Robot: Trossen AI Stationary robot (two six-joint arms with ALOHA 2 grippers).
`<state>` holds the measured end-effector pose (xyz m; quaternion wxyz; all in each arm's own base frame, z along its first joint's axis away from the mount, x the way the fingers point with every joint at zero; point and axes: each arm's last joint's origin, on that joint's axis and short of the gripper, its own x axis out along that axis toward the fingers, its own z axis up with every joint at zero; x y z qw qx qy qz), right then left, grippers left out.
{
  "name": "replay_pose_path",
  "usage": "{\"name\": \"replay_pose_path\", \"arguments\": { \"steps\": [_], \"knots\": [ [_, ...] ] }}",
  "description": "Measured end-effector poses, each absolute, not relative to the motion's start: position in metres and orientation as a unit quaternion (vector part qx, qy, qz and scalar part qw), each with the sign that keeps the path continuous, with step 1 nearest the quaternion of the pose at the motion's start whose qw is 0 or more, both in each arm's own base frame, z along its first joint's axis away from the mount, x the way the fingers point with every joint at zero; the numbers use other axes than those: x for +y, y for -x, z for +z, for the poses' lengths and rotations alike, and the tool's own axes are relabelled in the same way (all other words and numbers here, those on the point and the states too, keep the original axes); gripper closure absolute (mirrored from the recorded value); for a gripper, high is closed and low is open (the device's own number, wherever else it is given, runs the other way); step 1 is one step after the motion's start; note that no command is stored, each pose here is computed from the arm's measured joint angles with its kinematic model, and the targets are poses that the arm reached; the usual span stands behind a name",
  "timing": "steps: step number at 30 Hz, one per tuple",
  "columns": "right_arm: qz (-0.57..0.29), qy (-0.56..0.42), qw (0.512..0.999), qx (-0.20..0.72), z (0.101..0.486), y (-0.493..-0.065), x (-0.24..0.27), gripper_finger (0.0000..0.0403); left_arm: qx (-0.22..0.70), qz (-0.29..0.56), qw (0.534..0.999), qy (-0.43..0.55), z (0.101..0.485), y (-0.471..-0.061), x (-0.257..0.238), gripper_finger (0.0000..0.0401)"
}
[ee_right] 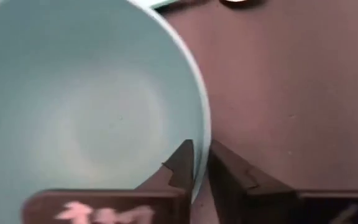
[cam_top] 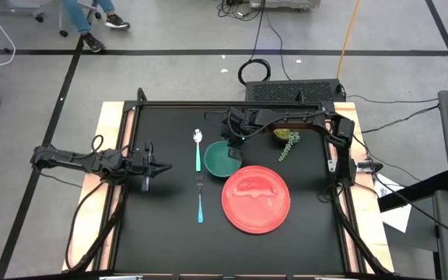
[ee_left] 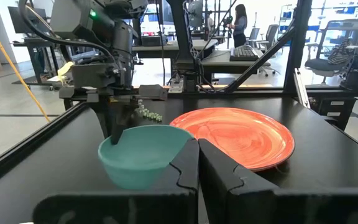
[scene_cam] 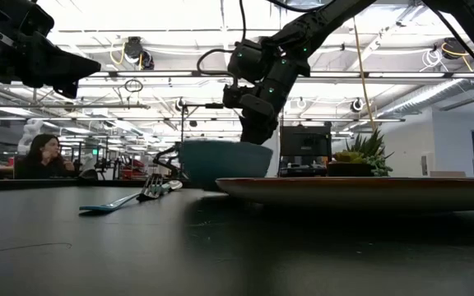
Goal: Set table place
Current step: Put the green bowl on the orange plate
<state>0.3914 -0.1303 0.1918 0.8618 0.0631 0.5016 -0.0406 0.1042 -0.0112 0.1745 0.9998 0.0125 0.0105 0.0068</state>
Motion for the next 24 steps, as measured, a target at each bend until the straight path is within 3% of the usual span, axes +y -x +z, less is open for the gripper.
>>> {"name": "replay_pose_path", "arguments": {
  "steps": [2,24],
  "knots": [
    [-0.042,-0.063,0.863,0.500,0.1920,-0.3916,-0.1308,0.0395,0.010,0.007,1.000,-0.012,0.1745,-0.1042,-0.0111,0.0391],
    [-0.046,-0.063,0.862,0.501,0.1977,-0.3930,-0.1317,0.0402,0.010,0.007,1.000,-0.012,0.1746,-0.1042,-0.0111,0.0391]
  ]
}}
